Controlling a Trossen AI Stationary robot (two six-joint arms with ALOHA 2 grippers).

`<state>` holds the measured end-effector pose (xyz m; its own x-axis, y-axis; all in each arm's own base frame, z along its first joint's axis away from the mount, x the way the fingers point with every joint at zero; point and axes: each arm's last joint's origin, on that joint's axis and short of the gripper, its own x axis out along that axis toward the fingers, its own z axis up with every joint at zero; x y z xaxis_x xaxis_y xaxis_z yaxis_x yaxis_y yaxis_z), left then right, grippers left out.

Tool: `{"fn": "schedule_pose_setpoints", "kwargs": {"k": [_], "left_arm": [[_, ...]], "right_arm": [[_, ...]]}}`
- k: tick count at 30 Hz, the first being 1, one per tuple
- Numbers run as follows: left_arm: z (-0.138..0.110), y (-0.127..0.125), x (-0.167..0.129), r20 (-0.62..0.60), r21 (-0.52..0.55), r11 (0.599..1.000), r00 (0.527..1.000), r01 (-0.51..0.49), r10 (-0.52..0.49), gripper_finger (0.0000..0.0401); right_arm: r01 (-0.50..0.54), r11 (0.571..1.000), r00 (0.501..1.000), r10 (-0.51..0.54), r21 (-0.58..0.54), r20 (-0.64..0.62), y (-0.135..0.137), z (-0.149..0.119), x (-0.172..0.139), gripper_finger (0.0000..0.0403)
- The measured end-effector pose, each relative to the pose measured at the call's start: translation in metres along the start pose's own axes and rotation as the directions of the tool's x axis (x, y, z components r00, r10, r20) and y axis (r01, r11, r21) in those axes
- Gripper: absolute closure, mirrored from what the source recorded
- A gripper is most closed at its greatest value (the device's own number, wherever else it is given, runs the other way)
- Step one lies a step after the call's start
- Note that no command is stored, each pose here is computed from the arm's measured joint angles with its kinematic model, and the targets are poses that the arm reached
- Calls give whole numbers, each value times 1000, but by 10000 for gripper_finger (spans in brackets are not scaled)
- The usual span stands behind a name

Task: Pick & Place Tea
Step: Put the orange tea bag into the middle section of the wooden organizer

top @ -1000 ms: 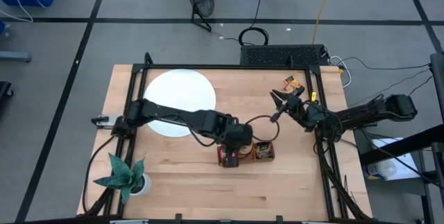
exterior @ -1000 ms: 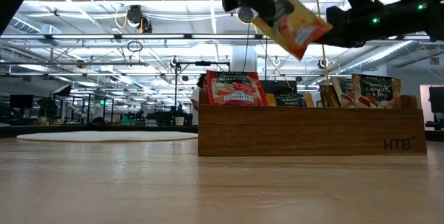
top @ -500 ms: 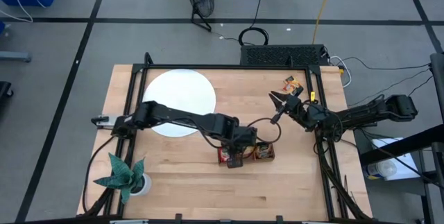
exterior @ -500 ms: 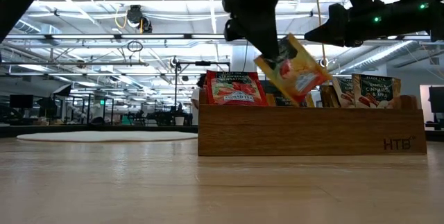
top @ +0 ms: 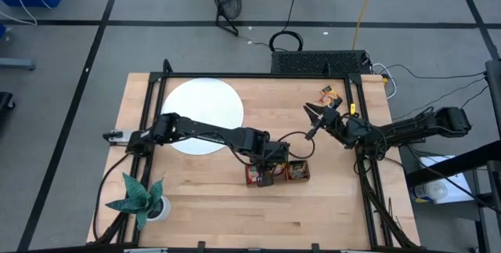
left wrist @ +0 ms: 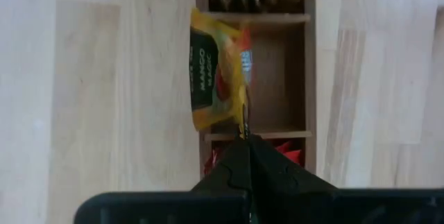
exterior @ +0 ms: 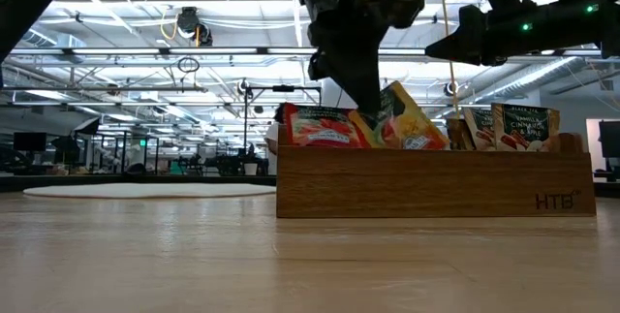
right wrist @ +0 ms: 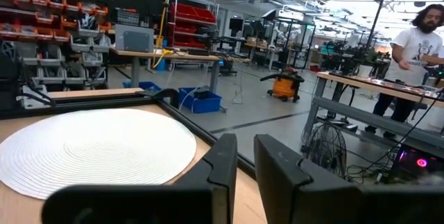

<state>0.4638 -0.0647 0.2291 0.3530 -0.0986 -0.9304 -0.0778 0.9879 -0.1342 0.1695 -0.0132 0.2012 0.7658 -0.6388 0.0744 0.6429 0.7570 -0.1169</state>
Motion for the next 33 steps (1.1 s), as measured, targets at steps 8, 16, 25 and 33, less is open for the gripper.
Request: {"fn": "schedule_pose_setpoints", "kwargs": {"k": [8,16,25,33], "left_arm": [[-5,3,8,-23,-2,1000,1000,4,-5,397],[-1,1,8,15,9,1000,1000,24,-24,398],[2,1,8,48,17,999,998,31,-31,338],[6,4,3,65,61,998,997,29,-33,259]], "right_arm": [[0,1000,1000,0,0,0,0,0,0,360],[0,1000,1000,0,0,0,0,0,0,360],[-1,1000,1000,1,-4,-5,0,-1,0,360],[-3,1000,1000,3,-9,-12,0,-1,0,360]]}}
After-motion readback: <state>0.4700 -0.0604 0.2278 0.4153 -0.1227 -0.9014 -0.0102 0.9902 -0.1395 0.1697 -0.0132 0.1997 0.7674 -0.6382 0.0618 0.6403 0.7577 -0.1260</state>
